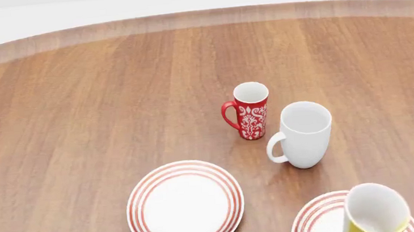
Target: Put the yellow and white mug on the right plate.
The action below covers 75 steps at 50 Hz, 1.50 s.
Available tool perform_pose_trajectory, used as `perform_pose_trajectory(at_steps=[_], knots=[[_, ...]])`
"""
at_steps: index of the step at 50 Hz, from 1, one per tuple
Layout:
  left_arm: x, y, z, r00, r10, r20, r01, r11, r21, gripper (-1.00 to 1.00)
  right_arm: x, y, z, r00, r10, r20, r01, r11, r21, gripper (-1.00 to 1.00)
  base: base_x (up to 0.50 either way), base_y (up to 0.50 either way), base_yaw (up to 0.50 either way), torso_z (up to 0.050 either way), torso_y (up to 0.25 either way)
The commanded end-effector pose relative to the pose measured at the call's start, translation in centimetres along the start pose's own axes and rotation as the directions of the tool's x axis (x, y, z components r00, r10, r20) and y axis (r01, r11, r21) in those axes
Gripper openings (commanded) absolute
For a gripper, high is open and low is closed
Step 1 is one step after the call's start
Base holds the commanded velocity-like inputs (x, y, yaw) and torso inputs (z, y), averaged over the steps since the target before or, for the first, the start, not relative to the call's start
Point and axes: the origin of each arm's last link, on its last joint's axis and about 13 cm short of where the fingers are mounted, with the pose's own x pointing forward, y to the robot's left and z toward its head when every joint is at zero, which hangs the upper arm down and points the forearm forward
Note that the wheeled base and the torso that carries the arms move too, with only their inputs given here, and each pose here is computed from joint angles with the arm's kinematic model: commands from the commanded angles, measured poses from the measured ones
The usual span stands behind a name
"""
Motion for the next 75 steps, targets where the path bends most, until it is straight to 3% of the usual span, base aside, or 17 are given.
perform_pose_trajectory(at_steps=[1, 39, 40, 50, 67, 75], knots=[[0.0, 0.0, 0.1, 1.000, 0.002, -0.002, -0.002, 1.000, -0.006, 1.00, 0.9, -0.1, -0.5, 1.000, 0.004, -0.019, -0.003, 1.000, 0.008, -1.00, 0.00, 0.00, 0.00, 0.000, 0.000], [0.0, 0.0, 0.1, 1.000, 0.000, 0.001, 0.000, 1.000, 0.000, 1.00, 1.8, -0.8, -2.4, 0.996, -0.049, -0.073, 0.051, 0.998, 0.037, -1.00, 0.00, 0.00, 0.00, 0.000, 0.000], [0.0, 0.0, 0.1, 1.000, -0.002, 0.001, 0.002, 1.000, -0.001, 1.00, 1.8, -0.8, -2.4, 0.996, -0.047, -0.072, 0.050, 0.998, 0.034, 1.00, 0.00, 0.00, 0.00, 0.000, 0.000], [0.0, 0.0, 0.0, 1.000, -0.002, 0.001, 0.002, 1.000, -0.001, 1.00, 1.5, -0.9, -2.1, 0.997, -0.065, -0.051, 0.068, 0.996, 0.057, 1.00, 0.00, 0.00, 0.00, 0.000, 0.000], [0.0, 0.0, 0.1, 1.000, 0.000, 0.001, 0.000, 1.000, -0.002, 1.00, -1.8, 0.7, 2.9, 0.991, -0.012, 0.131, 0.017, 0.999, -0.042, 1.00, 0.00, 0.00, 0.00, 0.000, 0.000], [0.1, 0.1, 0.1, 1.000, 0.001, 0.002, -0.001, 1.000, -0.004, 1.00, -3.5, 1.2, 4.3, 0.963, 0.069, 0.262, -0.077, 0.997, 0.021, 1.00, 0.00, 0.00, 0.00, 0.000, 0.000]])
